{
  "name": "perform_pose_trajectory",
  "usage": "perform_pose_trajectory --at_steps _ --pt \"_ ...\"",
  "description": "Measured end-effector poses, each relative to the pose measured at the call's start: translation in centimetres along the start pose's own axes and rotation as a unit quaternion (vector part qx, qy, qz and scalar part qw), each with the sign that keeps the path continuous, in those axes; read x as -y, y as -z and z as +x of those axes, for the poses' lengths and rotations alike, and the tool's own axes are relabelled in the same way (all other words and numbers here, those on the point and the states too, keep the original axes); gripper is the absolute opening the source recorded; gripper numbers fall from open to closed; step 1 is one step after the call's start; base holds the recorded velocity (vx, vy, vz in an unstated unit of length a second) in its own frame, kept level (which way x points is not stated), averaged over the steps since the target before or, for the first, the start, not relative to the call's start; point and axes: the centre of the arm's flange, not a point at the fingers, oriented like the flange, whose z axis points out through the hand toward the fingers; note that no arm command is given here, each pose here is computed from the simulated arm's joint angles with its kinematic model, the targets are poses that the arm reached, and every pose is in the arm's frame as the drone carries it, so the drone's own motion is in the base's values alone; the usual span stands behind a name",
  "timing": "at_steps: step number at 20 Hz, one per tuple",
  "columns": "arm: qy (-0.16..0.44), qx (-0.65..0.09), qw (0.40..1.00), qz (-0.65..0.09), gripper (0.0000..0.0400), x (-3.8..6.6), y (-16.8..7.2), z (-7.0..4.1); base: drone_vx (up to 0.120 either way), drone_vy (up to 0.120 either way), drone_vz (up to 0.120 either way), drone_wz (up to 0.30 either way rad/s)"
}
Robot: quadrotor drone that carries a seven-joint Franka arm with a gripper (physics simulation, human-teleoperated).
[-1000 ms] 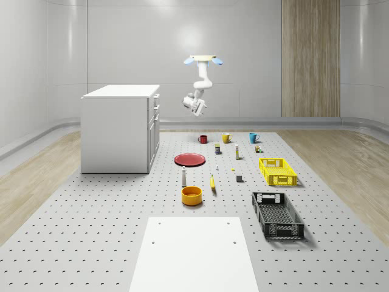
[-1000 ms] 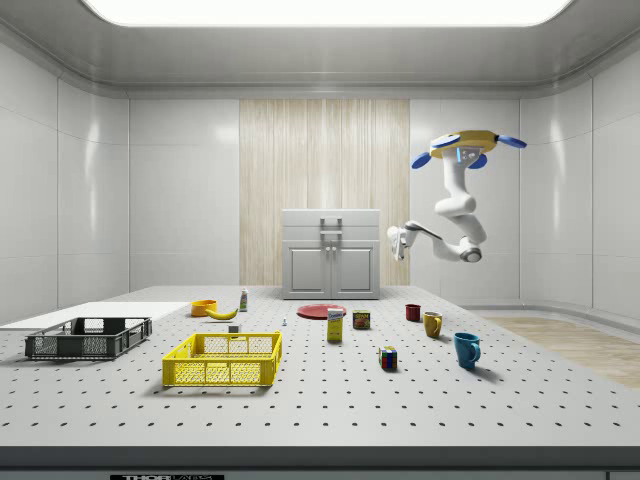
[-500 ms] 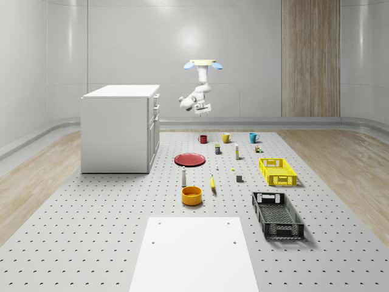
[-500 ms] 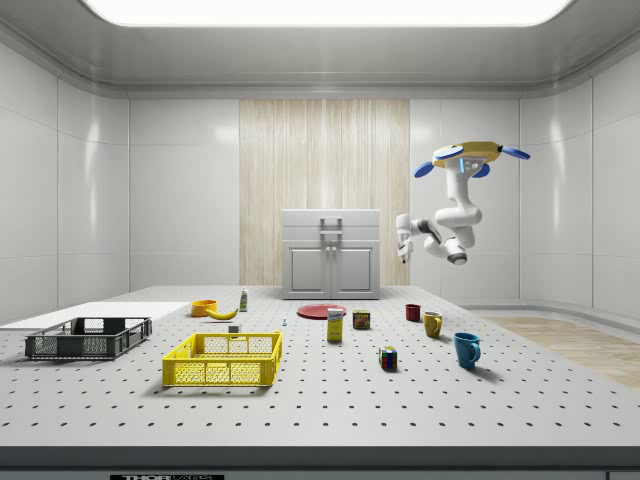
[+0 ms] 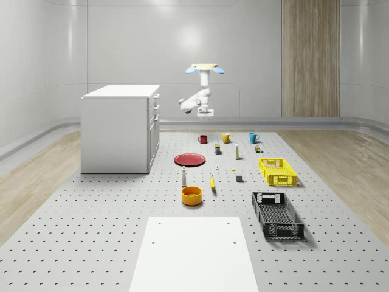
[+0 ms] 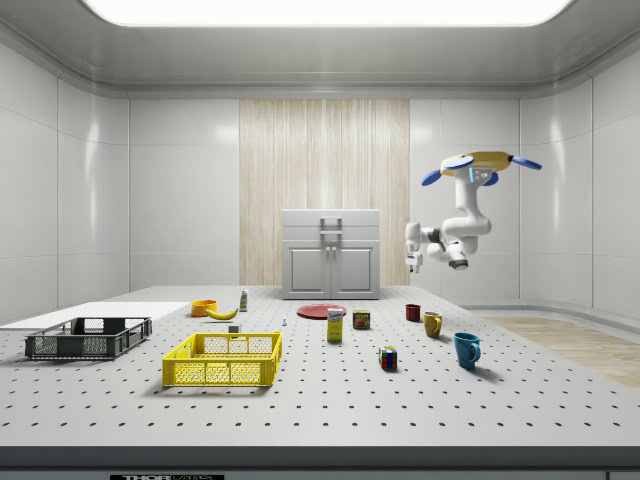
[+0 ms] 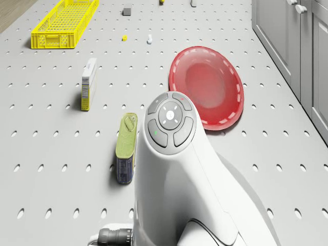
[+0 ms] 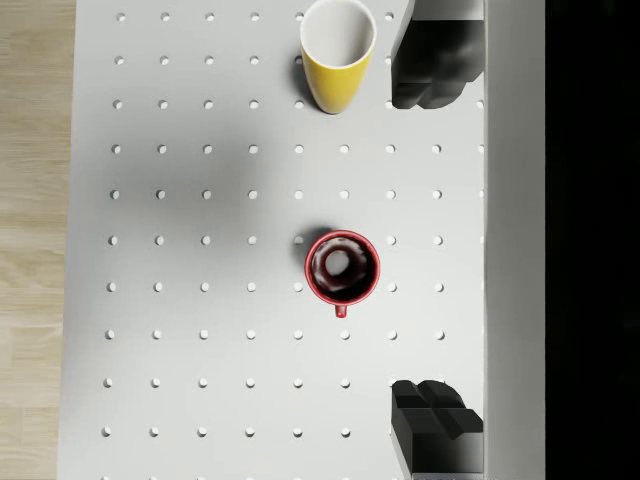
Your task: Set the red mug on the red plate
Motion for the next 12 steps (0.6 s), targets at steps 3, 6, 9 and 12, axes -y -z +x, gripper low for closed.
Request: perform_pose_trajectory --at_steps 3,6,9,12 --pt "0.0 -0.004 1.0 -0.004 0.04 0.08 0.0 -0.08 0.0 0.12 -0.12 0.0" --pt "0.0 -0.006 1.0 -0.006 0.04 0.12 0.01 -0.12 0.0 0.08 -0.12 0.0" --pt "0.0 -0.008 1.0 -0.007 0.04 0.15 0.01 -0.15 0.0 0.0 -0.12 0.0" --pt "0.0 -0.009 1.0 -0.008 0.04 0.16 0.01 -0.17 0.0 0.0 -0.12 0.0"
